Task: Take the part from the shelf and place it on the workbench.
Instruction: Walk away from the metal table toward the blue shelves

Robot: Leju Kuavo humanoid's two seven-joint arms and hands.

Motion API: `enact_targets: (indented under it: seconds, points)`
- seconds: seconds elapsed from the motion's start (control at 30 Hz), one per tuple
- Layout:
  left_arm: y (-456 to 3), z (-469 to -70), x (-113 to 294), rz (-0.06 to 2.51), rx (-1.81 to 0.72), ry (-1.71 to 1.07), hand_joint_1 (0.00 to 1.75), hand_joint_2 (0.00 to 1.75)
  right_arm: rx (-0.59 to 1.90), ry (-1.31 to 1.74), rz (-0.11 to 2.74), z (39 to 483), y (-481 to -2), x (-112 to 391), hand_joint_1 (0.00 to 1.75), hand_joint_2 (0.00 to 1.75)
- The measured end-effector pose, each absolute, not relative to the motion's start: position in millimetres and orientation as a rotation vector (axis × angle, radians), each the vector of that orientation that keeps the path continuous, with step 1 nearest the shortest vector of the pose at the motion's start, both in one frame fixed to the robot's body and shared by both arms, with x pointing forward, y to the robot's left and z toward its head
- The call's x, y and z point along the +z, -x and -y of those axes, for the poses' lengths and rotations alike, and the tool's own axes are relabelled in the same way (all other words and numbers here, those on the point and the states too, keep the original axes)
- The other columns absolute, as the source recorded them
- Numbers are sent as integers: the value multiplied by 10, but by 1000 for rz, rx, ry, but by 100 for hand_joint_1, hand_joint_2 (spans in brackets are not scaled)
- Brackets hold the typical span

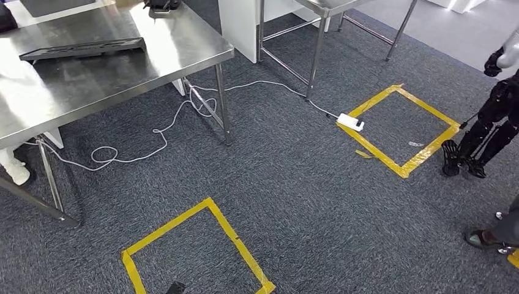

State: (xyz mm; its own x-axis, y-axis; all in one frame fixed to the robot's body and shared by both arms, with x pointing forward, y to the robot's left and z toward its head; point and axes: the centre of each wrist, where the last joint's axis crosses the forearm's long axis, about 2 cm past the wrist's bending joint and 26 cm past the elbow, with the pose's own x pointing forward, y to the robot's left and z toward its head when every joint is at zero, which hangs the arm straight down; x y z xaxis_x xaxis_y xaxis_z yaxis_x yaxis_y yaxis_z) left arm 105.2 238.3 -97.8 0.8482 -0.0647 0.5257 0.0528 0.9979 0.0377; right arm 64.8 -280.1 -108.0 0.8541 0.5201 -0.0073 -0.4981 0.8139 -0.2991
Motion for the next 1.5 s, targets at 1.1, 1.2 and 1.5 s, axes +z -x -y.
enact_targets:
  seconds: [1.1, 1.2, 1.5]
  points:
    - [-863, -2382, -1021, 48, -82, 39, 0, 0, 572, 279, 52, 2788, -625, -1084, 0, 0]
    - [-848, -2382, -1024, 15, -47, 57, 0, 0, 575, 277, 51, 2789, -627, -1084, 0, 0]
    - [-752, -2418, -1046, -44, -8, 63, 0, 175, 588, 274, 61, 2769, -629, -1083, 0, 0]
